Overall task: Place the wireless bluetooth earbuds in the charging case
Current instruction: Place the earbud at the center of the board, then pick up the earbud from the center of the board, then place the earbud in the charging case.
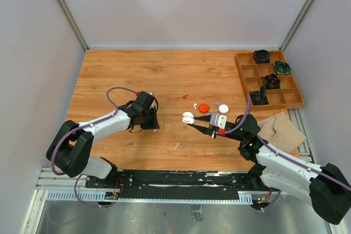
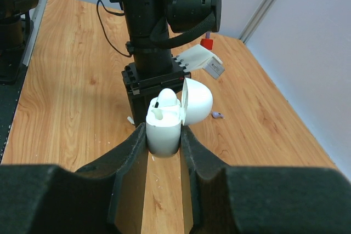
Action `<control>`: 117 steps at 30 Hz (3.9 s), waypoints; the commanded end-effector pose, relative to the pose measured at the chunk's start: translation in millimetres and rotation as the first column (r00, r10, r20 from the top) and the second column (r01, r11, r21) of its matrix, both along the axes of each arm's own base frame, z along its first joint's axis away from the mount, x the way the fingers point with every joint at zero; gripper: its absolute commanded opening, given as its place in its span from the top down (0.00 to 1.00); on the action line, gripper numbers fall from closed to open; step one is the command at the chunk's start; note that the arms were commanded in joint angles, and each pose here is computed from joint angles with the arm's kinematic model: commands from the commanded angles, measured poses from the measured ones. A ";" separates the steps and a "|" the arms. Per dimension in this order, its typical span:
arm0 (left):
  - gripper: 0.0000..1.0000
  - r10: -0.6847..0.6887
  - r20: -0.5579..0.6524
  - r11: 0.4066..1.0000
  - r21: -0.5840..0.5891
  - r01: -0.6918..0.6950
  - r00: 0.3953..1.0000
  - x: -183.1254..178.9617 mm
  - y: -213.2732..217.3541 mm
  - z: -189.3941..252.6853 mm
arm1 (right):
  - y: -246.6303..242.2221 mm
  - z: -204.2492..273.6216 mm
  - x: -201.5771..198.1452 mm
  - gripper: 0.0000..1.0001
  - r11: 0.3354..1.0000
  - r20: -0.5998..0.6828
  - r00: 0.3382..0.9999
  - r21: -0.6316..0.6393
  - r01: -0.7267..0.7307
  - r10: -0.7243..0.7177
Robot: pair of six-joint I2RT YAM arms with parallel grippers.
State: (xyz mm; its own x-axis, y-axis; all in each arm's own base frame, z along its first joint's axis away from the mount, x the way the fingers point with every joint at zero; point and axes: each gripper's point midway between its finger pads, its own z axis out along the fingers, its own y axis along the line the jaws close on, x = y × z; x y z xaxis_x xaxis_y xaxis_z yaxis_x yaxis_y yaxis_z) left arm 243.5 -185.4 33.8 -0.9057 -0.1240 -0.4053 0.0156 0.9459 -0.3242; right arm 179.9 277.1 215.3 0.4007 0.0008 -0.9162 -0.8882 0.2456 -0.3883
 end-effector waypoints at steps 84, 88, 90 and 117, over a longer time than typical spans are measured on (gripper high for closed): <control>0.75 -0.141 -0.164 0.901 0.387 0.195 0.976 -17.6 -5.6 -26.6 | 0.1 15.0 1.2 0.99 1.000 0.061 0.998 0.011 0.018 -0.019; 0.78 -0.134 -0.134 0.904 0.390 0.177 0.982 -15.1 -3.4 -19.4 | 0.8 14.2 1.2 0.99 1.000 0.059 0.998 0.008 0.015 -0.015; 0.79 -0.134 -0.110 0.909 0.382 0.167 0.985 -12.4 -4.6 -13.7 | 1.2 14.3 1.3 0.99 1.000 0.058 0.998 0.007 0.014 -0.014; 0.82 -0.076 0.639 0.911 -0.267 0.314 0.765 5.4 -73.2 222.6 | 2.2 33.1 27.5 0.99 0.988 0.019 0.992 0.092 0.123 -0.126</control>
State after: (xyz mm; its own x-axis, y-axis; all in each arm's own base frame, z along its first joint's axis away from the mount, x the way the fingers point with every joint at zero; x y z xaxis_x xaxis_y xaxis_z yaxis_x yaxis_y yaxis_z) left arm 254.2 -239.6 207.9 -0.6209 -0.1389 -0.7715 0.3329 0.8443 -0.4199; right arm 204.1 273.3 213.9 0.3892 -0.0429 -0.9202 -0.8559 0.3526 -0.3784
